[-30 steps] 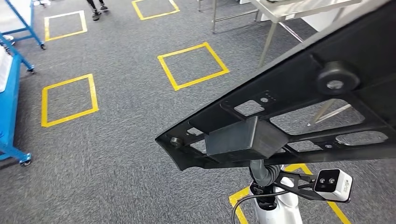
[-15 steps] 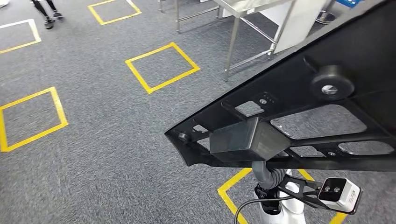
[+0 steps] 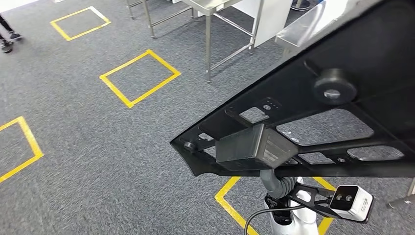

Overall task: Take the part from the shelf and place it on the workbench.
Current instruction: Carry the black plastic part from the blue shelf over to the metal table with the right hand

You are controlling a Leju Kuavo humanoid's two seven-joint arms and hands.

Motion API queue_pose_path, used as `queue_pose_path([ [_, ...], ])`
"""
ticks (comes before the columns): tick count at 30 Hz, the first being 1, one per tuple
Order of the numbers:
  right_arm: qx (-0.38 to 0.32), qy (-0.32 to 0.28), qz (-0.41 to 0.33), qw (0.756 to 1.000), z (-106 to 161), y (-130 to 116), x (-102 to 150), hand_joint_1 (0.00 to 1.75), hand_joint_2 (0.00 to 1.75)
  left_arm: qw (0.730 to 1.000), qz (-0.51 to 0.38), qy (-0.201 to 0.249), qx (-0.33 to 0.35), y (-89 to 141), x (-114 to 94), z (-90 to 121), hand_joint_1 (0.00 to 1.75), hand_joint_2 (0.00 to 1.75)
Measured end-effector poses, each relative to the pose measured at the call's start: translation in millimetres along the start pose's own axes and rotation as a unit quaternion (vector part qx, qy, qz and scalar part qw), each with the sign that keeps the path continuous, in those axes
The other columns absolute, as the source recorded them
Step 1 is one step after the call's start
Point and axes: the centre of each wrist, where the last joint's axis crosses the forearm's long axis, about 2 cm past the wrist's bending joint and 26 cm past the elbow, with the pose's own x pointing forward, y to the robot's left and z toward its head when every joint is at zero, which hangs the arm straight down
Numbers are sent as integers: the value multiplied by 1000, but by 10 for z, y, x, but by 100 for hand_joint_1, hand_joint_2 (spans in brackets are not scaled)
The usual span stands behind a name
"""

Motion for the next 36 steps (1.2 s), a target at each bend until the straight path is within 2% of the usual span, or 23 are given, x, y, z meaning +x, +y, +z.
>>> queue_pose_path([
  [5,-14,4,-1,1000,10,36,-46,152,175,1000,-3,5,-11,-22,-49,22,0,0],
  [13,-30,27,2,999,160,74,-11,152,175,999,-29,34,-29,-215,-131,104,0,0],
  [17,-34,39,-1,999,247,94,13,152,175,998,-26,41,-26,-223,-152,115,0,0],
  [36,-27,47,-18,998,250,119,-70,152,175,999,-2,38,-26,-224,-197,132,0,0],
])
